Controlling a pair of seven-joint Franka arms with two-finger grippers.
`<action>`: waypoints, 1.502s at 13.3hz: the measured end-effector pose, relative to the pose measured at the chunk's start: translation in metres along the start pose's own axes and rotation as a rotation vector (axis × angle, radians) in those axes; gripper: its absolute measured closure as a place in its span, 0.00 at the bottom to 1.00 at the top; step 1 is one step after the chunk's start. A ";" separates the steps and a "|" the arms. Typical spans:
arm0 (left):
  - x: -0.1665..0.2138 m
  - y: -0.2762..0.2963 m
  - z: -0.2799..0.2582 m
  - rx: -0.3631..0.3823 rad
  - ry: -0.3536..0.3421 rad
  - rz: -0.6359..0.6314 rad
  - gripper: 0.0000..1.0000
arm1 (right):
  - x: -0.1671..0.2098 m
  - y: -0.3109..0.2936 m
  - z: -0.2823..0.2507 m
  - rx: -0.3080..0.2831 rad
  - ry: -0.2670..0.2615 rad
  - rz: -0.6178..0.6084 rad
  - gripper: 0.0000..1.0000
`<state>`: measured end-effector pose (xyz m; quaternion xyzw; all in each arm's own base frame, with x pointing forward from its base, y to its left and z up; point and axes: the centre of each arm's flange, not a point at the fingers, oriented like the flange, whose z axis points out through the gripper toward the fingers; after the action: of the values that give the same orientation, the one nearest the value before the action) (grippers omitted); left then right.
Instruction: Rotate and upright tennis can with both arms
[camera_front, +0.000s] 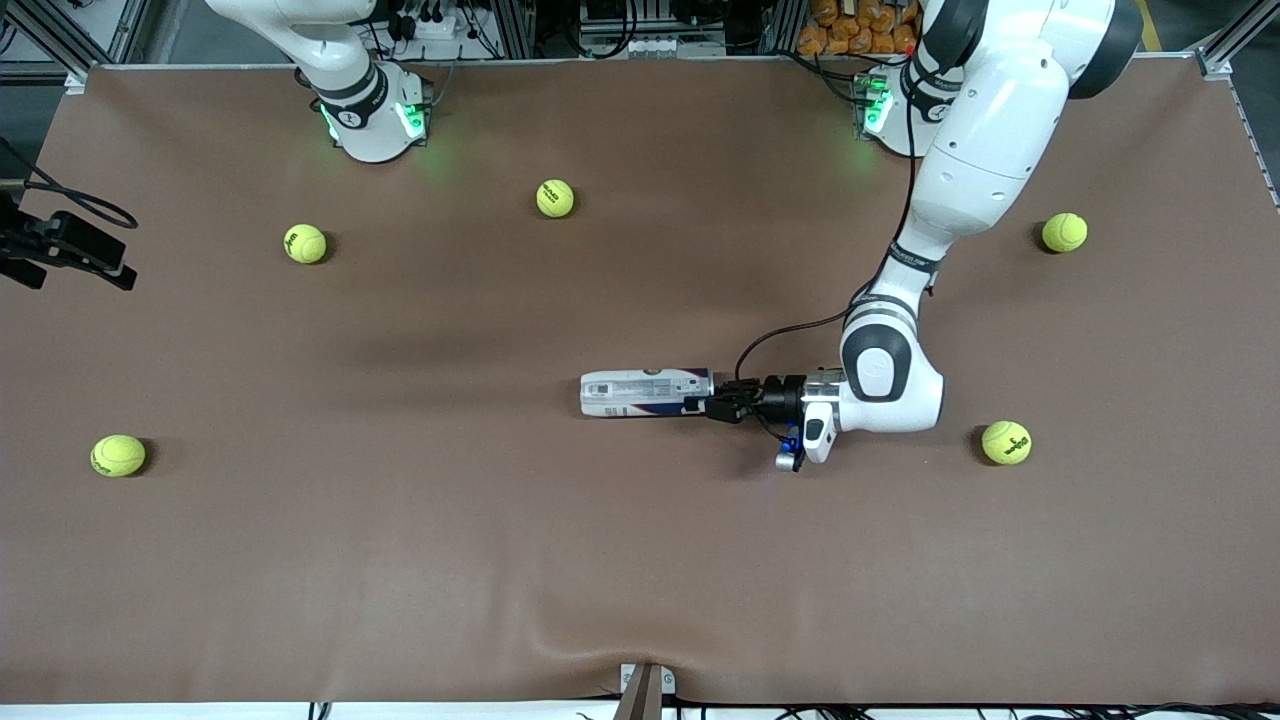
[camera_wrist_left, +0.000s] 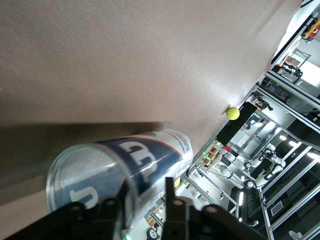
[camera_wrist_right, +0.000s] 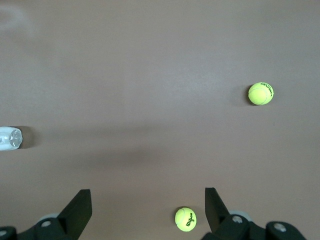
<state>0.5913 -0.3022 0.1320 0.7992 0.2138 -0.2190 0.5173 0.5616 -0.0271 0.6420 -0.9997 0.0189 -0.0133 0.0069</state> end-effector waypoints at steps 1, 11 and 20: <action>0.000 0.005 0.000 -0.006 0.001 0.006 0.84 | 0.000 0.000 0.000 0.000 0.000 0.000 0.00; -0.028 0.141 -0.028 0.246 0.087 -0.023 0.95 | 0.000 0.000 0.000 0.000 0.002 0.000 0.00; -0.102 0.205 0.018 0.515 0.184 0.125 0.95 | 0.000 0.000 0.000 0.000 0.002 0.001 0.00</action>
<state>0.6229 -0.4073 0.3339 0.9325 0.1475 -0.1605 0.2880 0.5619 -0.0274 0.6421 -0.9997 0.0192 -0.0144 0.0068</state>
